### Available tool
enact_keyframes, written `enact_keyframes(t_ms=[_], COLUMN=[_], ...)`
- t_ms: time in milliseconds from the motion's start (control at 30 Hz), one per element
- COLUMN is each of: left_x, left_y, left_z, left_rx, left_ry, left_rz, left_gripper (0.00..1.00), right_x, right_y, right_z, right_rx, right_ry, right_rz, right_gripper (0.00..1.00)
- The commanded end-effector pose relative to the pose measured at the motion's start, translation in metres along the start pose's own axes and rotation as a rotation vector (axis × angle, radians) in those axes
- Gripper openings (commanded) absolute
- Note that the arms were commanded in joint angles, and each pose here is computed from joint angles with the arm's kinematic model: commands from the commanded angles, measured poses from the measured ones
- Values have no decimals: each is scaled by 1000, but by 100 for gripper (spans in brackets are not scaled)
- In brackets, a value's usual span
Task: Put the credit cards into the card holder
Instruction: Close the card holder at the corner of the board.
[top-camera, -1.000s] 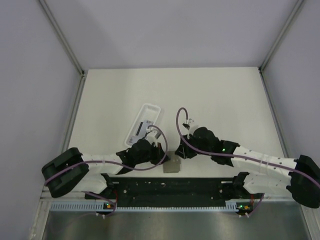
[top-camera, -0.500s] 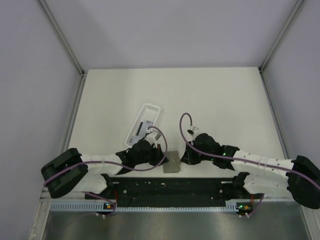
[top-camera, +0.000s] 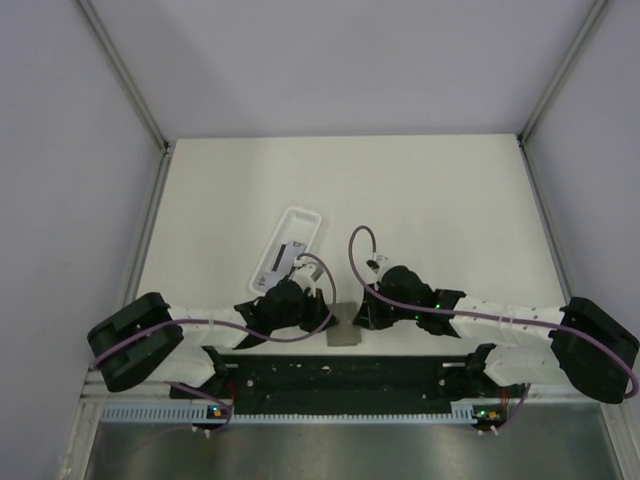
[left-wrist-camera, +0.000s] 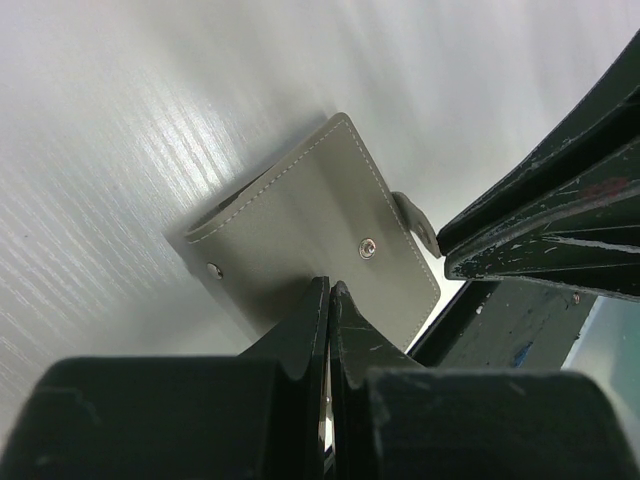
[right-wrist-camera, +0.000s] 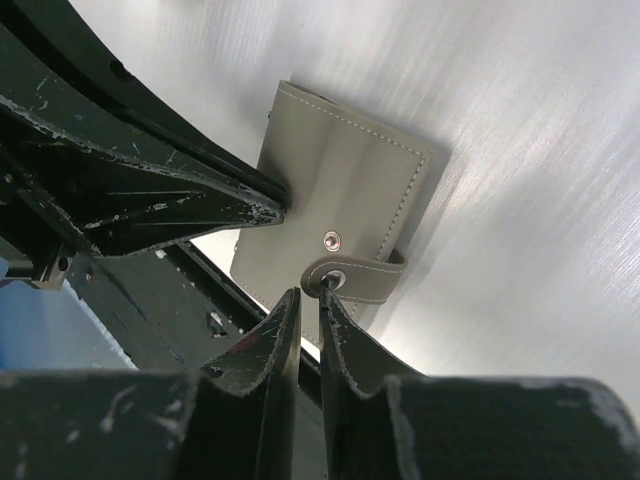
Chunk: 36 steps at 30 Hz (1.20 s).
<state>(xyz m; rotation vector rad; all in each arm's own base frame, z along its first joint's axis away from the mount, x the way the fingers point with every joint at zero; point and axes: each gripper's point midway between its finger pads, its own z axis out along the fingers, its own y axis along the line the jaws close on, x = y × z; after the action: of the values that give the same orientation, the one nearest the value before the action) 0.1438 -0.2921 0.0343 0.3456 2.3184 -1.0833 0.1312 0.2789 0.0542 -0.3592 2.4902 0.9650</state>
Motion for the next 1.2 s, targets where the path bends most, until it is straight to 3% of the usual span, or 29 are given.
enact_keyframes(t_ms=[0, 1167], left_x=[7, 8], left_y=[2, 2], left_z=[-1, -2], left_rx=[9, 13], left_ry=[12, 7], left_rz=[2, -10], left_gripper=[0, 0], right_x=[-15, -24], right_y=[12, 15], right_z=[3, 23], right_rx=[-35, -2], right_ry=[-46, -8], right_rz=[-6, -39], right_gripper=[13, 13])
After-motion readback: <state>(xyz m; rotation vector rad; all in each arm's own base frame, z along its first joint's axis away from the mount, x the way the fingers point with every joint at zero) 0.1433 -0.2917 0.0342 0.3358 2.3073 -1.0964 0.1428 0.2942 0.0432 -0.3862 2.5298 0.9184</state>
